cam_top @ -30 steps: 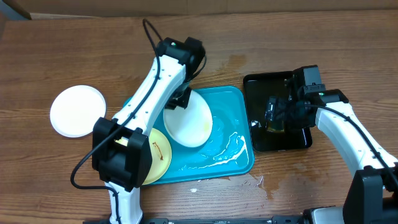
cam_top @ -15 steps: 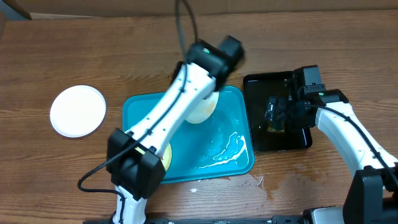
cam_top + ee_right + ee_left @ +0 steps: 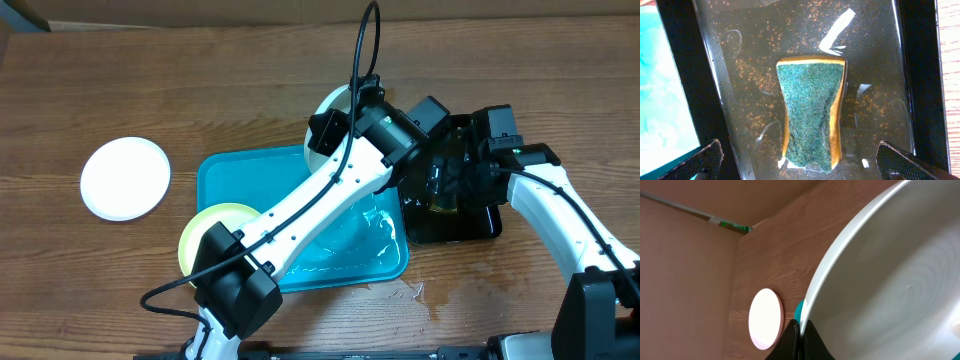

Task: Clean dirty plates on tray and stack at the side
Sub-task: 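Carry the white plate up and leftward off the teal tray with the left gripper, then set the white plate onto the other white plate left of the tray, then move the left gripper to the yellow plate's rim and grasp it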

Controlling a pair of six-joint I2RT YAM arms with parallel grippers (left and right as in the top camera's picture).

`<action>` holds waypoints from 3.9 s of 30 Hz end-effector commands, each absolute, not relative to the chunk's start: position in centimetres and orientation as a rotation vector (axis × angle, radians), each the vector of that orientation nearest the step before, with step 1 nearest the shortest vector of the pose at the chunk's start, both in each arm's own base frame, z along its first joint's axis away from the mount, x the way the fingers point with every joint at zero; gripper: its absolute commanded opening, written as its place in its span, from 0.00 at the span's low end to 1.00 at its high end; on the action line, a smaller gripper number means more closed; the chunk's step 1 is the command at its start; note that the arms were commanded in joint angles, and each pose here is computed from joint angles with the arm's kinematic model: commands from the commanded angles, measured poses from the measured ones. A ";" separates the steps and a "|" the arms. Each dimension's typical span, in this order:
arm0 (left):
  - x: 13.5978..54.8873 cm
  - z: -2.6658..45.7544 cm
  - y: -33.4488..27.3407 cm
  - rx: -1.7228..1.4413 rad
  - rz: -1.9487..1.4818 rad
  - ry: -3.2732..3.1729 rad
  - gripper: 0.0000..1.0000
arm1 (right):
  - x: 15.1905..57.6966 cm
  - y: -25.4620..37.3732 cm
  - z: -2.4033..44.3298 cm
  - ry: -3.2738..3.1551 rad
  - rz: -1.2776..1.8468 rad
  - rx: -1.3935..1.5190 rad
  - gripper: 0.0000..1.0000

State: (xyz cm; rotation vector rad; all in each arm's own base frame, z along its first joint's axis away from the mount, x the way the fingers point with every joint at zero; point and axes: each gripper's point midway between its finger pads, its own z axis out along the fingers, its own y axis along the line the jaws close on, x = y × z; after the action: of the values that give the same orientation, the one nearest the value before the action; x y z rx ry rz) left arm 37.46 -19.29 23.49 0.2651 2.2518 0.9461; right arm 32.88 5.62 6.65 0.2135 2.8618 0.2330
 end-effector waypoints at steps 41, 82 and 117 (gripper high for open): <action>37.4 19.2 13.2 -1.014 0.126 2.803 0.04 | 32.9 5.5 6.8 2.852 0.224 0.215 1.00; 32.7 12.2 21.2 -1.366 -0.281 2.689 0.72 | 33.2 5.5 6.9 2.841 0.226 0.213 1.00; 23.8 9.3 7.1 -0.847 0.384 3.507 0.49 | 33.2 5.5 6.9 2.841 0.226 0.213 1.00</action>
State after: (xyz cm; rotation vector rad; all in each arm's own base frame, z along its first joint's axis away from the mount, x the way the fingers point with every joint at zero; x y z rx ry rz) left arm 24.26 6.00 8.49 -0.7764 3.5646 0.2441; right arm 33.11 5.65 6.71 0.2124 2.8520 0.2356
